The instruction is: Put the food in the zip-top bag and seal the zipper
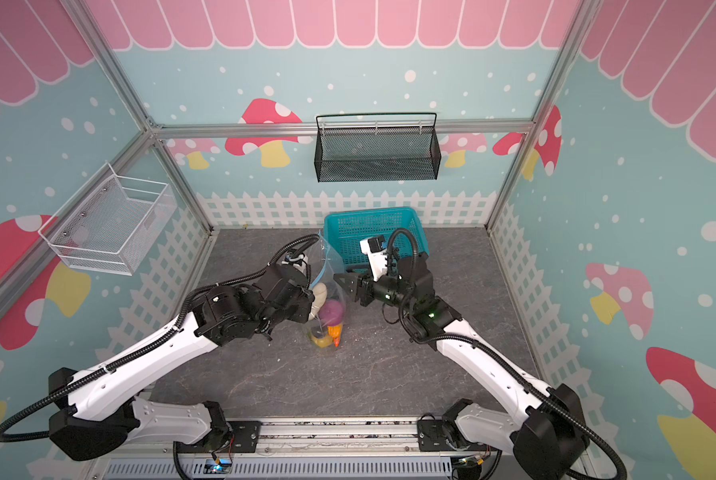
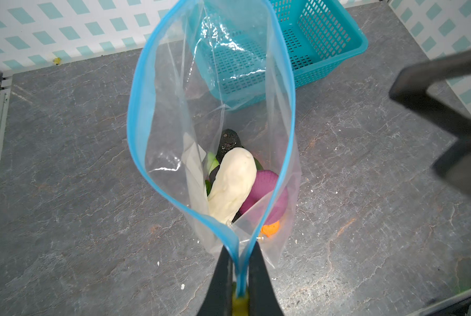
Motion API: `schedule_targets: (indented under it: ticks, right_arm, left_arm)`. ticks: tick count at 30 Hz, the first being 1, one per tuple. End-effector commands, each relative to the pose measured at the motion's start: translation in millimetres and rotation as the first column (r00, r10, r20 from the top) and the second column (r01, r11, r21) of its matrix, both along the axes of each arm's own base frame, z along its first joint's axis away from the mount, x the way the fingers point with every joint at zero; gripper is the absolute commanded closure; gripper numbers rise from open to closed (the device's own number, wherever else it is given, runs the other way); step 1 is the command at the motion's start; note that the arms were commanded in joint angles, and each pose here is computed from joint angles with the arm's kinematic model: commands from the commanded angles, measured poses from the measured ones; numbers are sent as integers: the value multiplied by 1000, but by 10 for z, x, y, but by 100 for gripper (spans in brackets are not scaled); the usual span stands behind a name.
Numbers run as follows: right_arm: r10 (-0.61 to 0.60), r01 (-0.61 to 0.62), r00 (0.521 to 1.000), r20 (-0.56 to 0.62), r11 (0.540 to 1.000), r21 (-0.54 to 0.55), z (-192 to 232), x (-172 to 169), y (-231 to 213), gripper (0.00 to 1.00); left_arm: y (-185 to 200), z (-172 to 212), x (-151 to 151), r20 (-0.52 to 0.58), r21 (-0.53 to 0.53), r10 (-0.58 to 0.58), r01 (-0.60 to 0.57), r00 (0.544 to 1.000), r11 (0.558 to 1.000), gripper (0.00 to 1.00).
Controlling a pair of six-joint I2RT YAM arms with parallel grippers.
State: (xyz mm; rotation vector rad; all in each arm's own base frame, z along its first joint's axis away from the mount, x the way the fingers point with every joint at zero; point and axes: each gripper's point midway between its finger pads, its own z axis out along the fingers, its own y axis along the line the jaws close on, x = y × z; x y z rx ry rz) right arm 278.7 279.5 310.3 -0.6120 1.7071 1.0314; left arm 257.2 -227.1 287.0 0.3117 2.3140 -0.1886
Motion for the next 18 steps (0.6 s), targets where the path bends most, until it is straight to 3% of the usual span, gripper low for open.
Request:
schedule_targets:
  ticks: [1, 3, 5, 10, 18]
  right_arm:
    - [66, -34, 969, 239, 990, -133, -200, -63, -21, 43]
    - [128, -71, 946, 298, 979, -192, -265, -85, -10, 42]
    - [115, -51, 945, 306, 976, -209, -289, 51, -73, 42]
    - [83, -54, 962, 259, 992, -118, -224, 442, -237, 44]
    - [259, -238, 910, 322, 966, -104, -109, 518, -25, 43]
  left_arm:
    - [42, 226, 0, 51, -16, -38, 39, 998, 999, 99]
    - [84, 262, 4, 60, -14, -44, 45, 997, 999, 99]
    - [100, 277, 4, 66, -15, -57, 58, 996, 998, 98]
    - [111, 320, 9, 91, 22, -110, 108, 990, 994, 100]
    - [321, 417, 165, 184, 126, -80, 57, 980, 990, 100]
